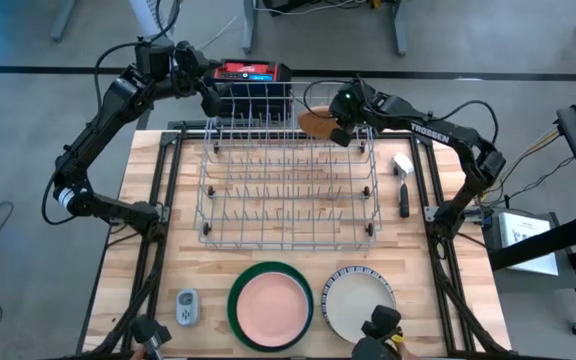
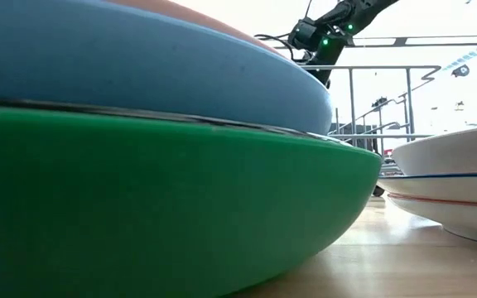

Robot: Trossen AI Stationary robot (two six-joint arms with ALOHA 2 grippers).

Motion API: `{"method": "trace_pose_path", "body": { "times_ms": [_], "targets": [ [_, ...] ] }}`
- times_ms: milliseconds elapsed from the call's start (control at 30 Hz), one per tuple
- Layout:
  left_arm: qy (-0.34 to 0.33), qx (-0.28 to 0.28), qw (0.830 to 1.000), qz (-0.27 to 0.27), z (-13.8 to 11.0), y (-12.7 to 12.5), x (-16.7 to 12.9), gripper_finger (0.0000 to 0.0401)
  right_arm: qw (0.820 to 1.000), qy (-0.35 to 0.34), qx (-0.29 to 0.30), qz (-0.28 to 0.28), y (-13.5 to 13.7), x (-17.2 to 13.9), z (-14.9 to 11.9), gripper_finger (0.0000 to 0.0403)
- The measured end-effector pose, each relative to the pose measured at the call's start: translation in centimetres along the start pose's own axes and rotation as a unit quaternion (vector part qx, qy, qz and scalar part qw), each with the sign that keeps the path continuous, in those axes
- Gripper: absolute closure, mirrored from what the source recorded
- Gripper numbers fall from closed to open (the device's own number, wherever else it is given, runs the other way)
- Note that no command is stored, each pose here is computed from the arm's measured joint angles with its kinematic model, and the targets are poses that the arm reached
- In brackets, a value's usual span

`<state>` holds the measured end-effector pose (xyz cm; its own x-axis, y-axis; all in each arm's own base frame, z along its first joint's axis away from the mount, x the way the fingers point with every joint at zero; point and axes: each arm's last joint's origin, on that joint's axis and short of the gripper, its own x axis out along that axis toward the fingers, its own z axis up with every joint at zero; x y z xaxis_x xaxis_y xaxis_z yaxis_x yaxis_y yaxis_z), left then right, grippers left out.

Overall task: Sort dishes
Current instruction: Put the brown plate into the dish rack

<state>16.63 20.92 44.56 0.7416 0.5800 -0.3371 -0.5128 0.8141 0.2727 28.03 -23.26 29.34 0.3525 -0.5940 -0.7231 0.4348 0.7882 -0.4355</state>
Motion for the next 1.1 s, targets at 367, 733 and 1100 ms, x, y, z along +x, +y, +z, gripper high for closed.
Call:
{"method": "trace_pose_path", "body": {
  "times_ms": [367,733,1100],
  "targets": [
    [-0.001,0.0,1.0,0.0,0.0,0.0,0.0,0.0122,1.0,0.003,0.001,-0.009,-0.1,0.0,0.0,0.0314],
    [0.0,0.0,1.0,0.0,0.0,0.0,0.0,0.0122,1.0,-0.001,0.02,-0.011,-0.2,-0.7,0.0,0.034],
    [-0.001,-0.004,1.0,0.0,0.0,0.0,0.0,0.0122,0.999,0.0,0.043,-0.01,-0.4,-1.2,-0.2,0.0288]
  ]
}}
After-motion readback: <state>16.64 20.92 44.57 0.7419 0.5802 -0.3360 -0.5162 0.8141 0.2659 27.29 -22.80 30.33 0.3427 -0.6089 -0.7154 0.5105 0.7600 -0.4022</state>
